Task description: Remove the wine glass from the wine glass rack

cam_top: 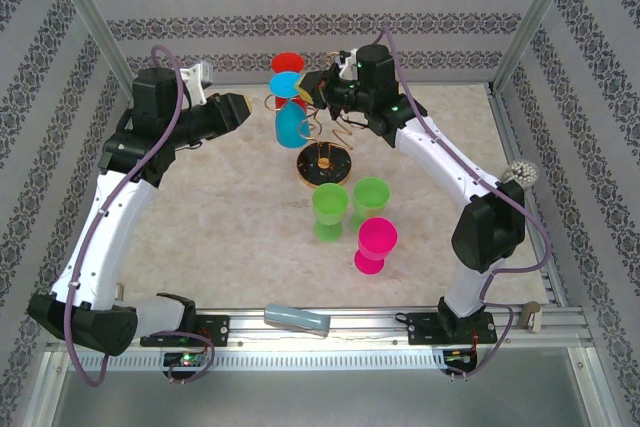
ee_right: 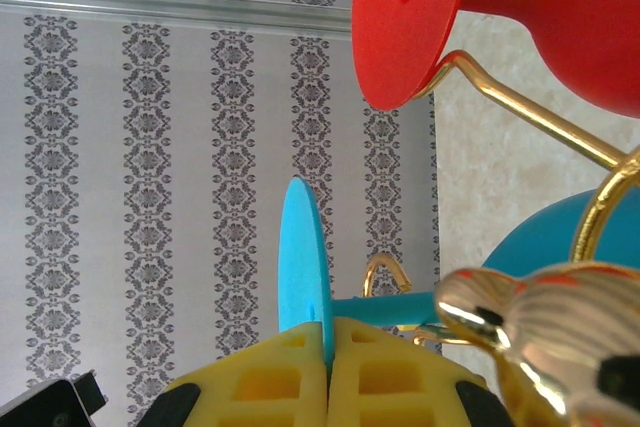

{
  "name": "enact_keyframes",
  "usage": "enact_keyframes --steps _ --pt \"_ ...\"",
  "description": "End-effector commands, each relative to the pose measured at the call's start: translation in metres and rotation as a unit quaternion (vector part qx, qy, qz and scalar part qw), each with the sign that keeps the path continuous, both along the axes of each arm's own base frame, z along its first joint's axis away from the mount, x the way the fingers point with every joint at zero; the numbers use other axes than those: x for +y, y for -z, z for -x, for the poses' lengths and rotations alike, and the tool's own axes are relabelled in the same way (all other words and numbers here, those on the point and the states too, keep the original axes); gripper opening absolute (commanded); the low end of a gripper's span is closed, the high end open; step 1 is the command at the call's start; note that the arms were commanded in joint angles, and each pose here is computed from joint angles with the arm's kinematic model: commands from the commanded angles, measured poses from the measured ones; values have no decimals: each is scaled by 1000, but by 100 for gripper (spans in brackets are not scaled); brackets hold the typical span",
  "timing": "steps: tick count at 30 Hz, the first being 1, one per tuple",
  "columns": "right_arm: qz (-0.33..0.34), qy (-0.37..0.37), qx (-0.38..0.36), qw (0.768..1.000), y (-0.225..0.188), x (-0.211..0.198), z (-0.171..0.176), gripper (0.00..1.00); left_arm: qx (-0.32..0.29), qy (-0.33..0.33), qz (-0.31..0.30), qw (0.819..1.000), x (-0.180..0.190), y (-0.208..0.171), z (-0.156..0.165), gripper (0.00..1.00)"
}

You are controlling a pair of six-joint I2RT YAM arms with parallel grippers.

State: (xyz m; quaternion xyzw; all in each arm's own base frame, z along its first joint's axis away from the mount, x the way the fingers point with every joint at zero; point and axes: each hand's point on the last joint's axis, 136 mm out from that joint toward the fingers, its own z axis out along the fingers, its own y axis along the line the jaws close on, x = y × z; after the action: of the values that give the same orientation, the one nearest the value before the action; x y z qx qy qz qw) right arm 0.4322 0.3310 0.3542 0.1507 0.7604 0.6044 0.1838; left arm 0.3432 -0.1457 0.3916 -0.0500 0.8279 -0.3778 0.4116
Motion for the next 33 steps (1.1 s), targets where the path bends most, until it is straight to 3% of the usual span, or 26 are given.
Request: enact_keyframes --steps 1,17,33 --pt "-17 11 -40 999 -28 -1 -9 0 -30 -4 5 1000 1 -17 4 29" --pt "-19 2 -27 999 -21 11 -18 0 -29 -7 5 1000 2 -14 7 36" --pt "-42 46 -6 998 -20 1 -20 0 -38 -10 2 999 6 -20 13 36"
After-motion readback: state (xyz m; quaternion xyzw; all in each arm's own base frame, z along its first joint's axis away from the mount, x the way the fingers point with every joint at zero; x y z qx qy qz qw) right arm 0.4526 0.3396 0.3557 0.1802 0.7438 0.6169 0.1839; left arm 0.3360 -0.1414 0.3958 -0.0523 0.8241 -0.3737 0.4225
